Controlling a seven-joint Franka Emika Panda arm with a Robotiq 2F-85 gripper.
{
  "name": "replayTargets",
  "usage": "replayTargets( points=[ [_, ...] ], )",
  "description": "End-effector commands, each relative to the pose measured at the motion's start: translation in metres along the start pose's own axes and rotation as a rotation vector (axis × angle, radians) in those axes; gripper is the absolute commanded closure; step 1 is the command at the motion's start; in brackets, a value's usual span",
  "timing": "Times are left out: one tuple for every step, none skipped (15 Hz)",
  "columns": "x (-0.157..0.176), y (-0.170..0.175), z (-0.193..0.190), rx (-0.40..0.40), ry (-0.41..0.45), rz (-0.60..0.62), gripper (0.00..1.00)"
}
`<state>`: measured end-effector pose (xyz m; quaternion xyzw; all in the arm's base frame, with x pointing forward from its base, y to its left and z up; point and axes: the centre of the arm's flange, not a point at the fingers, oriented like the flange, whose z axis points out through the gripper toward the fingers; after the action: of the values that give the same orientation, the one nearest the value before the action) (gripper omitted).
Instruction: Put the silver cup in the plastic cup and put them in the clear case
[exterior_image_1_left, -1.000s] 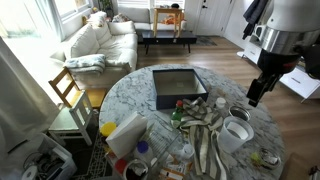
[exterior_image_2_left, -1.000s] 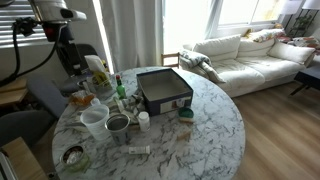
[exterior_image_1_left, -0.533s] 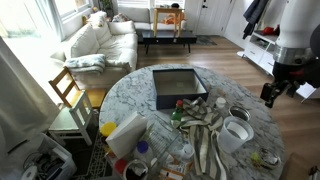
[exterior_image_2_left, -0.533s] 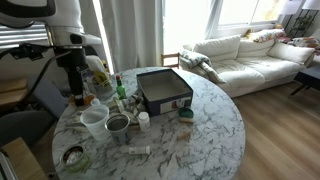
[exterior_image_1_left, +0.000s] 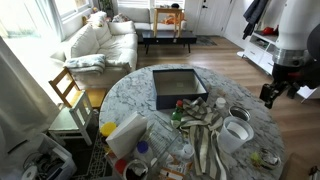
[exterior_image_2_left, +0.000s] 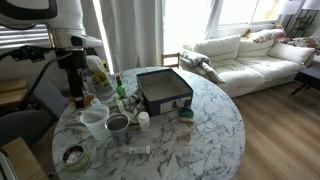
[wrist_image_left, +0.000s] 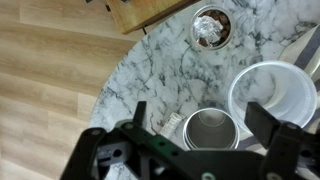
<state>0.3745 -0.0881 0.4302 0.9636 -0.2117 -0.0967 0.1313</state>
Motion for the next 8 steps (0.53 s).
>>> replayTargets(
  points=[
    [0.025, 0.007, 0.04, 0.065, -0.007, 0.097, 0.0],
    [0.032, 0.009, 0.049, 0.097, -0.007, 0.117, 0.0],
    [0.04, 0.012, 0.06, 0.128, 0.002, 0.138, 0.0],
    [0.046, 0.015, 0.069, 0.16, 0.002, 0.153, 0.0],
    [0.052, 0.019, 0.078, 0.179, 0.004, 0.175, 0.0],
    [0.058, 0.023, 0.087, 0.195, 0.006, 0.194, 0.0],
    [0.063, 0.026, 0.096, 0.209, 0.006, 0.214, 0.0],
    [0.067, 0.029, 0.103, 0.224, 0.005, 0.239, 0.0]
  ],
)
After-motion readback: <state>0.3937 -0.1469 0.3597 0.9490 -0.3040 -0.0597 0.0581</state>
